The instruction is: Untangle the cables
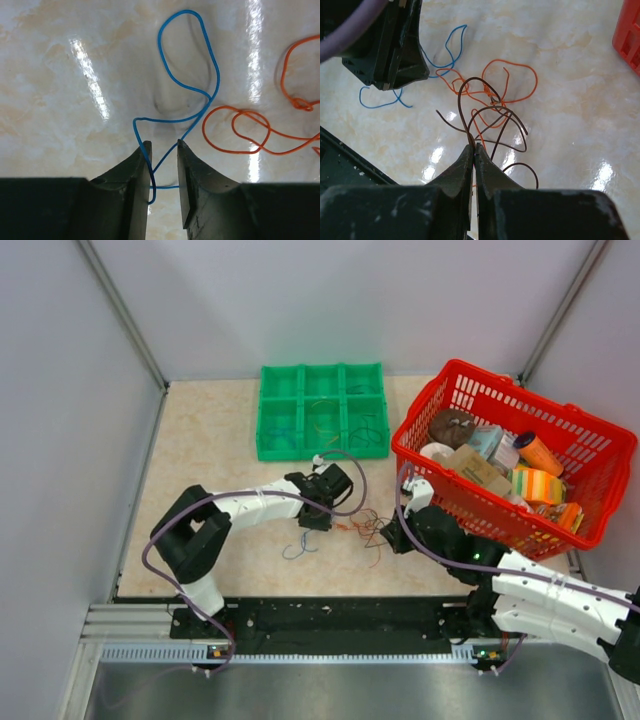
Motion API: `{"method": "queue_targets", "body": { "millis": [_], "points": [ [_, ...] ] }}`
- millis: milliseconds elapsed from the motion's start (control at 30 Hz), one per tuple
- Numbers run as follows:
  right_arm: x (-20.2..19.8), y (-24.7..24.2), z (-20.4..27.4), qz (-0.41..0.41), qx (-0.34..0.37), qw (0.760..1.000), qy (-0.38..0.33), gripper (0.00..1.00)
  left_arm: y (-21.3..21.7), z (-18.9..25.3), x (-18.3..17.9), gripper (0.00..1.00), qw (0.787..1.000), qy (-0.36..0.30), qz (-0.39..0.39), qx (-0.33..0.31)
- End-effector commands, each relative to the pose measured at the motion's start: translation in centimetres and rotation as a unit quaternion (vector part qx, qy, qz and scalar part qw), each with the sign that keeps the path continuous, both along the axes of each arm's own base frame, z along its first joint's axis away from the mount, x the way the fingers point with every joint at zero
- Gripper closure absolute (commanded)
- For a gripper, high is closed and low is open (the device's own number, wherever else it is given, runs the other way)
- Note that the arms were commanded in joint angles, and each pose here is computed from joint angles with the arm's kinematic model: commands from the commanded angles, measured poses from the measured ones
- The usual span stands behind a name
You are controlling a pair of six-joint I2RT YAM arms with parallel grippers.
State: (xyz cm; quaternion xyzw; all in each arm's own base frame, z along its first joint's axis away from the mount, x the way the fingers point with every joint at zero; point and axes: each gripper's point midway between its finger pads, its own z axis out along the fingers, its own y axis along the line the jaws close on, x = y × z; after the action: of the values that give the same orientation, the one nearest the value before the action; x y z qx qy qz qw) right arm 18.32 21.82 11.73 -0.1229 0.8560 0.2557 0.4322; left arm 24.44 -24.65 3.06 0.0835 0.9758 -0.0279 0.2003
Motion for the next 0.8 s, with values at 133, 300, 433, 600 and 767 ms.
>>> {"method": "queue_targets", "body": {
  "millis": [133, 300, 433, 600, 767],
  "points": [
    [0.4, 0.5, 2.1, 0.0, 0.023, 0.999, -0.024, 1.0, 1.2, 0.6, -1.8, 0.58, 0.998, 0.008, -0.026, 0.052],
    [0.2, 0.6, 2.2, 0.002, 0.029, 0.999, -0.021, 1.0, 0.3, 1.1, -3.1, 0.39, 0.998, 0.024, -0.052, 0.011],
    [0.1, 0.5, 2.6, 0.001, 0.035, 0.999, -0.022, 1.0, 0.5, 0.1, -3.6, 0.51, 0.997, 0.04, -0.056, 0.023],
    [0.1, 0.4, 3.0, 0.0, 0.037, 0.999, -0.025, 1.0, 0.6, 0.6, -3.3, 0.87, 0.997, 0.032, -0.061, 0.03],
    [0.0, 0.1, 3.5, -0.002, 0.042, 0.999, -0.03, 1.0, 1.5, 4.1, -1.8, 1.0, 0.999, -0.037, -0.035, 0.007]
  ]
}}
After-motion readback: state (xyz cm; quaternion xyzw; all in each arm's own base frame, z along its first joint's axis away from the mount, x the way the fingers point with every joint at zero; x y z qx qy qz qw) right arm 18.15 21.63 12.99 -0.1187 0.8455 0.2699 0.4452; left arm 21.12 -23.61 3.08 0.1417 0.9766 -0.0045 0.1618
